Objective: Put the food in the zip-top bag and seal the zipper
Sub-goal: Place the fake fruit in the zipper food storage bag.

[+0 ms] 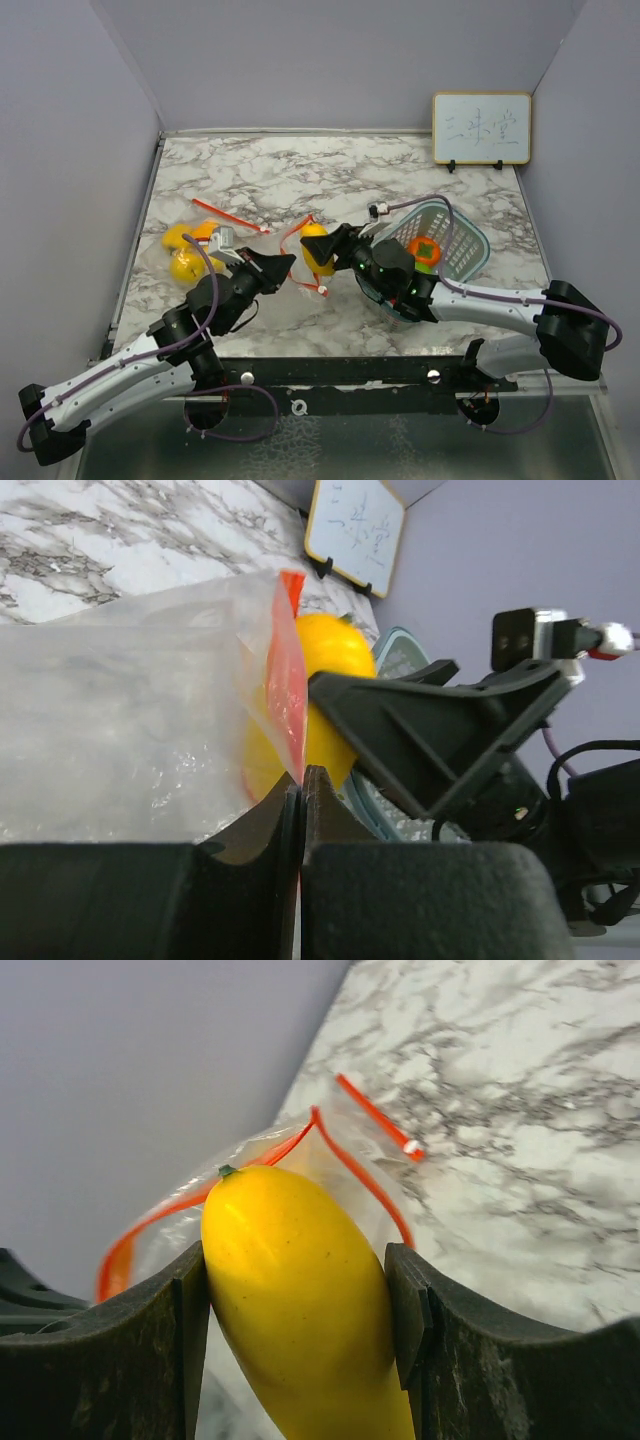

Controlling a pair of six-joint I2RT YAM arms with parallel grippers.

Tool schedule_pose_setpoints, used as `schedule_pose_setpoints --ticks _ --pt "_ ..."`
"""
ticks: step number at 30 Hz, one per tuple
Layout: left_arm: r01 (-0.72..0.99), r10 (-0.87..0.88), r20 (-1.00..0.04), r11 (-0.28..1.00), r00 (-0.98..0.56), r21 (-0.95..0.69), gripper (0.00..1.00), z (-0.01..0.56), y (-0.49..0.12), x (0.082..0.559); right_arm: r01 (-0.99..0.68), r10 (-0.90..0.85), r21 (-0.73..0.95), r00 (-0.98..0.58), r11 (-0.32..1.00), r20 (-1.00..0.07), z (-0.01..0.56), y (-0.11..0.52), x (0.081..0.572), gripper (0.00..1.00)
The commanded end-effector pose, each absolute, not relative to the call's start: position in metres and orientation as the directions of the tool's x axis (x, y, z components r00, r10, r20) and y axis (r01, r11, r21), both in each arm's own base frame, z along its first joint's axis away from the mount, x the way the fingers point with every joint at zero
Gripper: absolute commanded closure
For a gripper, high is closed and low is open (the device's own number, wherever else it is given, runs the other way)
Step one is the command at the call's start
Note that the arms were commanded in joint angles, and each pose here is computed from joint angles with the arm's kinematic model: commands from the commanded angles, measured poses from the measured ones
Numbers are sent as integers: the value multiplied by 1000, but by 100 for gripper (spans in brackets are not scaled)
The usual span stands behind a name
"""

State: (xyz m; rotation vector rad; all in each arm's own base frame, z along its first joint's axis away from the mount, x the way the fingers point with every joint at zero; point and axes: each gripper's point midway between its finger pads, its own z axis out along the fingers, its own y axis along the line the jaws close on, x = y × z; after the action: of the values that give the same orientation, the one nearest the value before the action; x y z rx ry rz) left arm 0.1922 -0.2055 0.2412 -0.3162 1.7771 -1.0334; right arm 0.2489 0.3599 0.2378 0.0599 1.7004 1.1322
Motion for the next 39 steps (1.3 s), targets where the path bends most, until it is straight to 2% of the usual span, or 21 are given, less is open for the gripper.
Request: schedule_pose_setpoints --ticks 1,4,6,15,24,33,39 --pt "243 -685 -605 557 -406 -794 100 258 -198 194 -399 389 546 -411 737 -825 216 347 255 98" --pt "247 -683 -607 558 -406 -793 100 259 -201 196 -425 315 494 -425 759 -849 212 358 248 97" --pt "245 -674 -612 565 -414 -788 100 256 -204 197 -453 284 479 -433 752 -855 215 367 242 93" --pt "252 -642 -613 568 -461 -784 100 238 -217 195 -502 286 493 -434 711 -855 238 384 236 88" --pt "373 -597 -614 489 -516 -789 100 247 -237 179 -349 290 453 -428 821 -856 236 390 269 77" --pt "408 -569 -561 385 -601 -828 100 235 -247 158 -250 402 521 -402 816 -823 252 379 294 70" --pt "439 -618 -507 275 -601 -855 100 238 -246 152 -71 309 363 -392 929 -867 224 341 303 70"
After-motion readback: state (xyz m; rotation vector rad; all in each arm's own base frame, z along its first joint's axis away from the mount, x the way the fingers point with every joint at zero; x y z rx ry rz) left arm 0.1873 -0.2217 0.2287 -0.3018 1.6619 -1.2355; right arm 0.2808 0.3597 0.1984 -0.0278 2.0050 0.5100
